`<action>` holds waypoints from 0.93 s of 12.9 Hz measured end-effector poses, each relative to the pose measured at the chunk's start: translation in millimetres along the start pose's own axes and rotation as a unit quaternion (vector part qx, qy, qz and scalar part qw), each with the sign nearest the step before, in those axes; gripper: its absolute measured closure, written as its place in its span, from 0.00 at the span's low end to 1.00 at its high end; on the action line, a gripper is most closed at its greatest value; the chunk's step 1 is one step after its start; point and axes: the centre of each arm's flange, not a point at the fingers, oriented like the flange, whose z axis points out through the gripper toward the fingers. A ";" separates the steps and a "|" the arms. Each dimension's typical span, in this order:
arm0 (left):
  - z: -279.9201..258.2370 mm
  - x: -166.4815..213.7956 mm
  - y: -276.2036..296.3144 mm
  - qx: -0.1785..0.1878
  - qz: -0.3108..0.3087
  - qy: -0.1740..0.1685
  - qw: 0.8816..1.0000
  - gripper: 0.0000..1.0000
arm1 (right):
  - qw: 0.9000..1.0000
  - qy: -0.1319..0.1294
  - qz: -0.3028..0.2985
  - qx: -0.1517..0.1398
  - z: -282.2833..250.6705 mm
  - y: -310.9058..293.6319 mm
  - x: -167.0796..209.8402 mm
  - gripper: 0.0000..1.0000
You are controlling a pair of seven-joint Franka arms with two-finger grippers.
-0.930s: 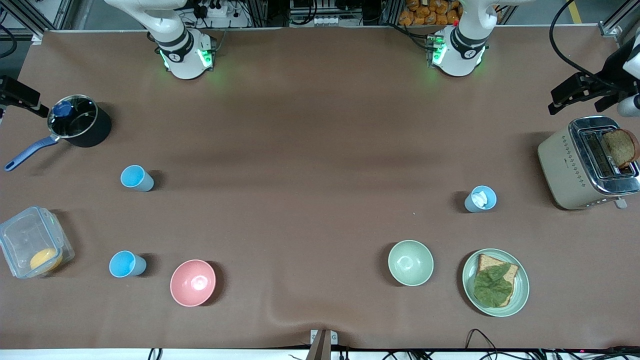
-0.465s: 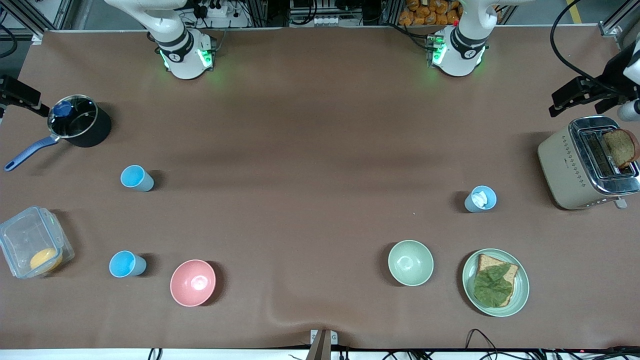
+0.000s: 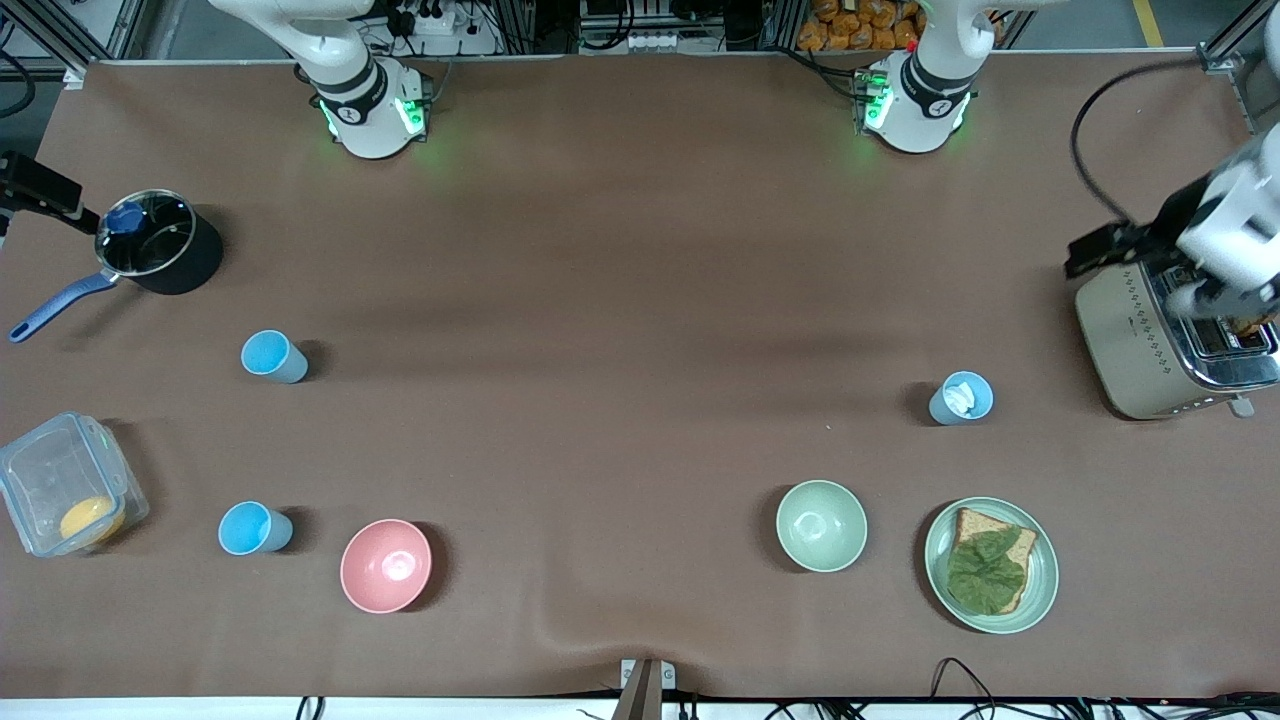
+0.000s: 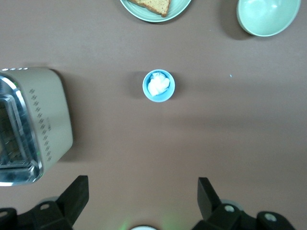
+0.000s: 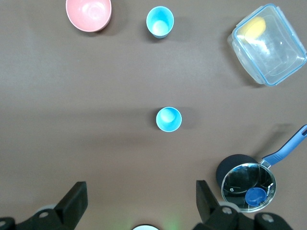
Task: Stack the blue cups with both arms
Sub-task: 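Reach the right gripper toward one blue cup while the left gripper reaches another, then grasp the blue cup with the right gripper while the left gripper grasps another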
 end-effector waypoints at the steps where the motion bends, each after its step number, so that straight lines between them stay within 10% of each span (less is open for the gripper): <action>1: 23.1 5.8 -0.3 0.000 -0.001 0.002 1.000 0.00 | 1.000 -0.012 0.001 0.001 12.1 1.4 6.4 0.00; 7: 152.7 16.6 -7.4 -0.003 -0.007 0.053 0.999 0.00 | 0.997 -0.074 0.027 0.001 152.1 39.5 78.3 0.00; 12: 226.3 37.2 -19.2 -0.002 -0.015 0.055 0.998 0.00 | 0.995 -0.087 0.047 0.003 298.5 64.2 64.7 0.00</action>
